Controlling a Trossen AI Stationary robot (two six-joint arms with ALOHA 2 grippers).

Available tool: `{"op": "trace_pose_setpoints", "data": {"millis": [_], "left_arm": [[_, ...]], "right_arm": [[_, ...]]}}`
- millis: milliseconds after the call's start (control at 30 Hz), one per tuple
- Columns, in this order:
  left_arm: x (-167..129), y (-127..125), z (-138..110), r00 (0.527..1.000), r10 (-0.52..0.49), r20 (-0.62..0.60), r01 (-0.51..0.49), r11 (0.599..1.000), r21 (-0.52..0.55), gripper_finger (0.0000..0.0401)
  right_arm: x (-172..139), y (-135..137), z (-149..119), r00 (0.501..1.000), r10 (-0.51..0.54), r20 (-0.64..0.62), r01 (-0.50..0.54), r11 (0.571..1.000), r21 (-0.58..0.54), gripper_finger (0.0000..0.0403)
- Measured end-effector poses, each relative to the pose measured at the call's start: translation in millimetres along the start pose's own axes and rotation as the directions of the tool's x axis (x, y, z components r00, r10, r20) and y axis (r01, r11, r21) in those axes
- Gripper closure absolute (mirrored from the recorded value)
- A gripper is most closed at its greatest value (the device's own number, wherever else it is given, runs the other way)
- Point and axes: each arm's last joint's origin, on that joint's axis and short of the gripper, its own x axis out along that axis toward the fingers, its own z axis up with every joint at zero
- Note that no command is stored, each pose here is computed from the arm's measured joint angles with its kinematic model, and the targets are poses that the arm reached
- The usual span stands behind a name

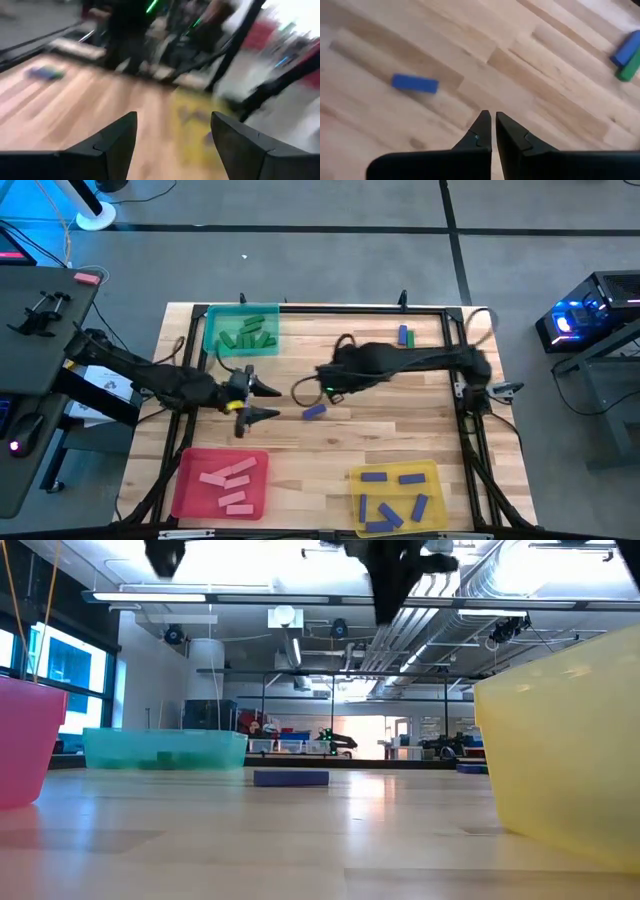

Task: Sort blocks
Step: Put the blue block into the yellow bin

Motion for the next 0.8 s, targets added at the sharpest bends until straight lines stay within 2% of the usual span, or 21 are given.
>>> {"op": "trace_pose_setpoints", "data": {"millis": [67, 167, 333, 433, 533, 567, 633, 700, 800], "left_arm": [[6.8, 5.6, -11.4, 0.993, 0.08, -0.082, -0.074, 0.995, 0.066, 0.0163], [24.2, 16.6, -28.3, 0.968, 0.162, -0.191, -0.137, 0.981, 0.139, 0.0163], [72.4, 38.1, -46.2, 0.896, 0.253, -0.365, -0.207, 0.965, 0.163, 0.0163], [103.9, 51.1, -53.1, 0.834, 0.31, -0.457, -0.227, 0.947, 0.229, 0.0163], [132.5, 61.6, -58.8, 0.778, 0.329, -0.535, -0.2, 0.937, 0.286, 0.0163], [139.8, 65.1, -62.0, 0.75, 0.336, -0.569, -0.197, 0.936, 0.293, 0.0163], [155.8, 69.8, -66.0, 0.726, 0.337, -0.6, -0.199, 0.938, 0.285, 0.0163], [164.9, 74.9, -74.6, 0.673, 0.358, -0.647, -0.21, 0.932, 0.296, 0.0163], [178.6, 79.4, -87.2, 0.636, 0.376, -0.674, -0.233, 0.926, 0.297, 0.0163]], "right_arm": [[-18.9, -12.0, -11.8, 0.999, 0.041, 0.02, -0.042, 0.999, 0.025, 0.0403], [-41.7, -33.5, -36.1, 0.996, 0.054, 0.074, -0.064, 0.989, 0.135, 0.0403], [-70.5, -68.2, -85.4, 0.977, 0.106, 0.184, -0.16, 0.936, 0.312, 0.0403], [-71.1, -78.1, -109.1, 0.962, 0.145, 0.233, -0.222, 0.911, 0.348, 0.0403], [-66.4, -86.8, -127.3, 0.956, 0.164, 0.244, -0.245, 0.903, 0.354, 0.0403], [-64.2, -88.3, -132.1, 0.954, 0.173, 0.246, -0.254, 0.902, 0.35, 0.0403], [-55.2, -89.2, -141.1, 0.956, 0.165, 0.242, -0.241, 0.913, 0.328, 0.0403], [-47.2, -87.8, -144.9, 0.952, 0.155, 0.264, -0.238, 0.918, 0.318, 0.0403], [-37.7, -83.5, -149.8, 0.93, 0.161, 0.331, -0.266, 0.915, 0.302, 0.0403]]}}
